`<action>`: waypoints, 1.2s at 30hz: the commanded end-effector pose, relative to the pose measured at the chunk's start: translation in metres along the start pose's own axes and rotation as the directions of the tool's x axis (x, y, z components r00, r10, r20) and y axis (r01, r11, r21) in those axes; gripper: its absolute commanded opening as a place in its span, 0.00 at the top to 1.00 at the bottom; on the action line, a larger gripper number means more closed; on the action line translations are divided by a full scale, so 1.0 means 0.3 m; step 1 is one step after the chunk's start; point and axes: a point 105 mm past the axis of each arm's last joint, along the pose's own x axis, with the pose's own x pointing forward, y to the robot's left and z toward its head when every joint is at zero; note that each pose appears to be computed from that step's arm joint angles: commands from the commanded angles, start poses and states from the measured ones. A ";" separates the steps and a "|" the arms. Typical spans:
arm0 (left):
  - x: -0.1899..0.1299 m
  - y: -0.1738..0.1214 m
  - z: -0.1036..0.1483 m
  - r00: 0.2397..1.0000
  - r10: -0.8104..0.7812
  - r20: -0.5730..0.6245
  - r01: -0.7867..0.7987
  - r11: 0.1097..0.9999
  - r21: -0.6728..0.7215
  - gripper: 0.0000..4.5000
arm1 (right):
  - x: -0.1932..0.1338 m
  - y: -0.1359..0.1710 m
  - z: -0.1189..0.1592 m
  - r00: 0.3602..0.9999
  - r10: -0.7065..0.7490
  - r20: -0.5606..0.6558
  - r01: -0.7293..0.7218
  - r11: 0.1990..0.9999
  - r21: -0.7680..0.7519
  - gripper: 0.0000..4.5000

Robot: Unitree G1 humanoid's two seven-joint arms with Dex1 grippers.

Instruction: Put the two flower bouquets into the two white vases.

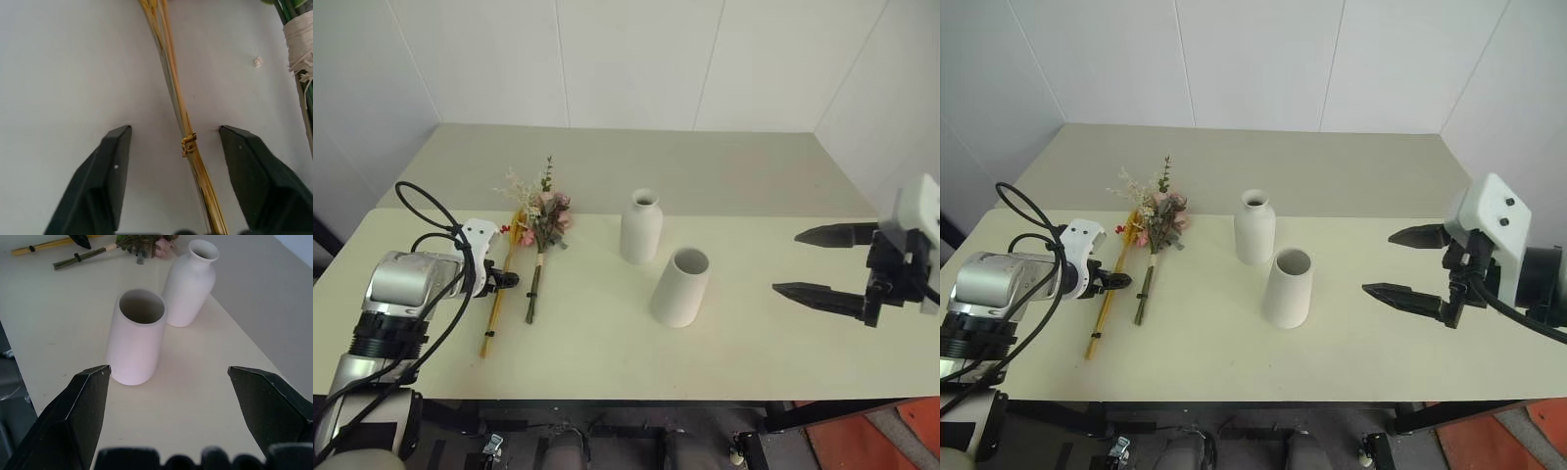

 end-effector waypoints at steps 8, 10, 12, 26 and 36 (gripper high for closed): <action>0.024 0.029 -0.010 1.000 0.016 0.000 -0.016 0.999 -0.038 1.00 | -0.014 -0.015 0.011 0.999 -0.047 0.016 0.047 0.999 -0.023 0.00; 0.023 0.049 -0.005 0.999 0.044 0.018 -0.043 0.998 -0.048 1.00 | -0.016 -0.016 0.009 0.999 -0.051 0.014 0.051 0.998 -0.021 0.00; 0.019 0.070 0.008 0.996 0.080 0.042 -0.078 0.995 -0.054 1.00 | -0.020 -0.019 0.007 0.998 -0.057 0.010 0.057 0.998 -0.020 0.00; -0.219 0.334 0.447 0.574 0.628 0.525 -0.506 0.776 -0.376 1.00 | -0.049 -0.023 -0.020 0.994 -0.112 -0.013 0.112 0.994 0.004 0.00; -0.338 -0.085 0.844 0.237 0.110 0.965 0.439 0.874 -0.208 1.00 | -0.053 -0.005 -0.033 0.989 -0.148 -0.011 0.149 0.989 0.023 0.00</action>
